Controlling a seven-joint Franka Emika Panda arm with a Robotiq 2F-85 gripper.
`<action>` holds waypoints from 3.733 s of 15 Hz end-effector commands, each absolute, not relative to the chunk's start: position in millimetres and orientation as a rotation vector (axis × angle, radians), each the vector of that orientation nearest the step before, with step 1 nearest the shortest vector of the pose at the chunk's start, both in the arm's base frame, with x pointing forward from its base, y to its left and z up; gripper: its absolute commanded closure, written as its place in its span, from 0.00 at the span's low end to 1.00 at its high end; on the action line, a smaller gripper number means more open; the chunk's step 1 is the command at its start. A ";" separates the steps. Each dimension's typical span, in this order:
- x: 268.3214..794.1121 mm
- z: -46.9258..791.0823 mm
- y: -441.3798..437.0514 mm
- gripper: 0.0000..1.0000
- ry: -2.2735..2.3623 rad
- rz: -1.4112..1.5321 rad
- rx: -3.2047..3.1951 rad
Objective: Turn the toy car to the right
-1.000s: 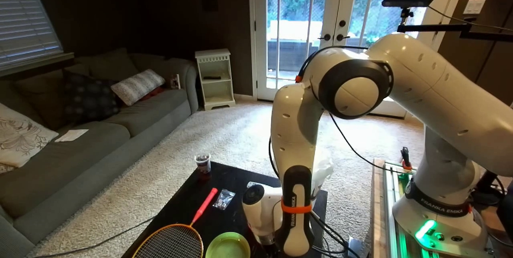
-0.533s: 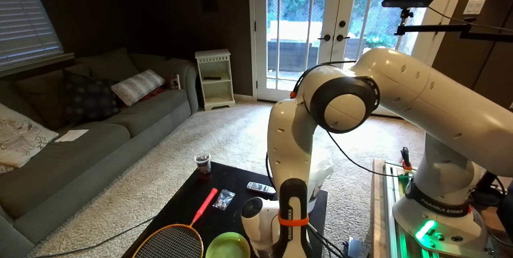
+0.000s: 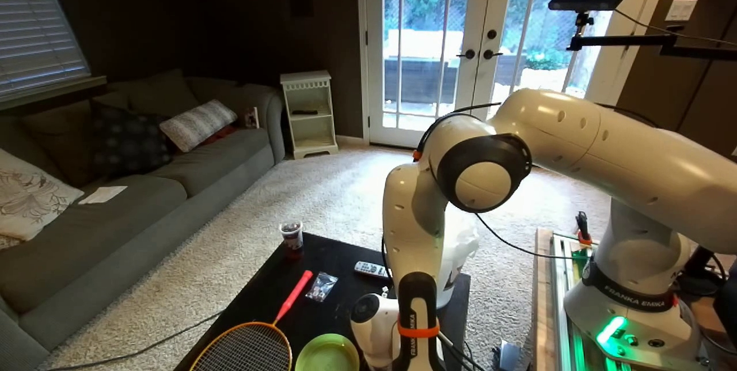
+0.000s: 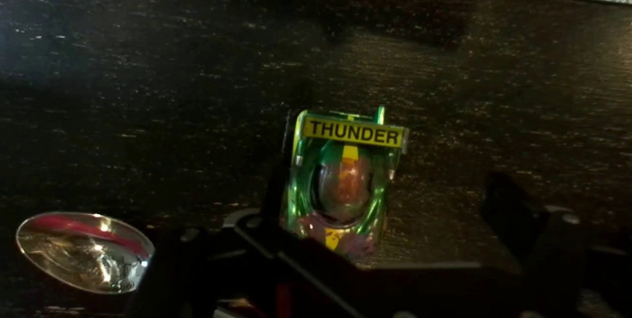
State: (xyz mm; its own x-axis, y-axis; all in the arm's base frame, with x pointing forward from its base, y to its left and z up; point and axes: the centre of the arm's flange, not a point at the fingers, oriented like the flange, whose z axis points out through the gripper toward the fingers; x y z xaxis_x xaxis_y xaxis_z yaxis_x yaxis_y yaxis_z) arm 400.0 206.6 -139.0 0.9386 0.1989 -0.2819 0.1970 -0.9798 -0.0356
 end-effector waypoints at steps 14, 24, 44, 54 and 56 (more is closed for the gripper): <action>409.8 -169.0 192.2 0.49 -0.192 0.475 -3.113; 419.3 -147.8 191.0 0.68 0.054 0.416 -3.016; 400.9 -132.2 212.4 0.43 1.030 0.459 -2.848; 401.7 -137.9 199.6 0.68 1.257 0.380 -2.762; 399.4 -137.8 196.9 0.68 1.352 0.343 -2.701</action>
State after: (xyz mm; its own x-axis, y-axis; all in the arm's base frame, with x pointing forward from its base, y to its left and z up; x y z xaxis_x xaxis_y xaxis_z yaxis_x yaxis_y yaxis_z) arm 406.0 197.0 -135.4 0.6566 -0.7075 -0.2614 -0.7260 -0.6868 0.0349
